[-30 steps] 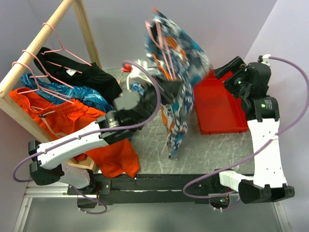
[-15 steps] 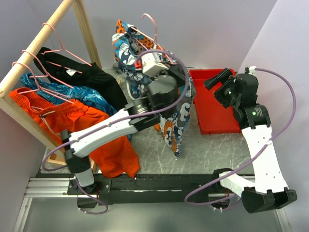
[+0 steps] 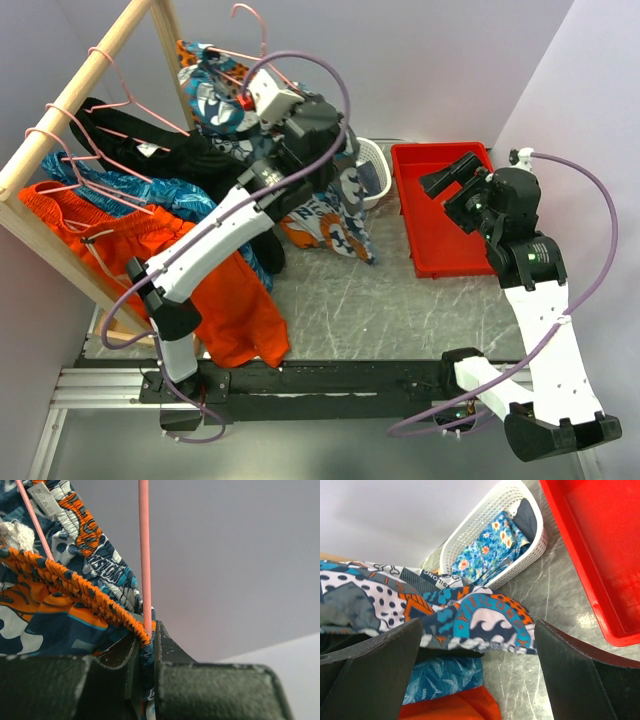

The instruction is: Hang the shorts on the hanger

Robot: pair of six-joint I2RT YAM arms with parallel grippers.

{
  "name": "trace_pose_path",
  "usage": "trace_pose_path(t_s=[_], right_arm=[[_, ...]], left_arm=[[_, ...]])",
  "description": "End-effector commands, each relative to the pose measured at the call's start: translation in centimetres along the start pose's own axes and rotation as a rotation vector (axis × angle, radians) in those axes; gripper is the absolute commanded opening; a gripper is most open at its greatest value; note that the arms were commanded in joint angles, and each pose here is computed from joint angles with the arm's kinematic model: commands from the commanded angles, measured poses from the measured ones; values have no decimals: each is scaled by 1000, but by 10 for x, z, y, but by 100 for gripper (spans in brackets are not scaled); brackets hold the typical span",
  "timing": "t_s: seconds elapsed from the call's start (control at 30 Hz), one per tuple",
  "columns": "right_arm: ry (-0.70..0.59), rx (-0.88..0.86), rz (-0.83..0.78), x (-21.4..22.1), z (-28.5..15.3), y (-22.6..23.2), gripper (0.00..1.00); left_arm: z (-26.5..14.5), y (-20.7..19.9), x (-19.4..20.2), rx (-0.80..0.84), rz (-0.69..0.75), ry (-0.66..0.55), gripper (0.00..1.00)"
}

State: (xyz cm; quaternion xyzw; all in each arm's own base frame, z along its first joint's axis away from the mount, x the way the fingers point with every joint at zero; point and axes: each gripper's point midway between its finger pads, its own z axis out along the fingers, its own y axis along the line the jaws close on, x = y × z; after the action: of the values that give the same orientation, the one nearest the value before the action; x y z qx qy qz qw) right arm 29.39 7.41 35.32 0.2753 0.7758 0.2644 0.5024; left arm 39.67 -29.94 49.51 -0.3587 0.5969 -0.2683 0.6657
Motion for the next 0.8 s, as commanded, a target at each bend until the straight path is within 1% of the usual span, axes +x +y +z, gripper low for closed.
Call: trace_pose_path(t_s=[0.0,0.07,0.33,0.53,0.77], right_arm=[[7,-35,-20,4,0,6,100],[11,-34,-24,5,1,6,100],[37,-25,-54,9,8,8,100],[53,-26,-60,14,14,10,100],[53,-25,-76,14,15,15,100]], left_arm=[[7,-10,-44,22,-103,-9,1],[20,2,-52,-2,-101,-22,1],[47,29,-86,-43,-117,-56,1],[63,46,-108,-70,-113,-85,1],[74,58,-124,-89,-125,-100,1]])
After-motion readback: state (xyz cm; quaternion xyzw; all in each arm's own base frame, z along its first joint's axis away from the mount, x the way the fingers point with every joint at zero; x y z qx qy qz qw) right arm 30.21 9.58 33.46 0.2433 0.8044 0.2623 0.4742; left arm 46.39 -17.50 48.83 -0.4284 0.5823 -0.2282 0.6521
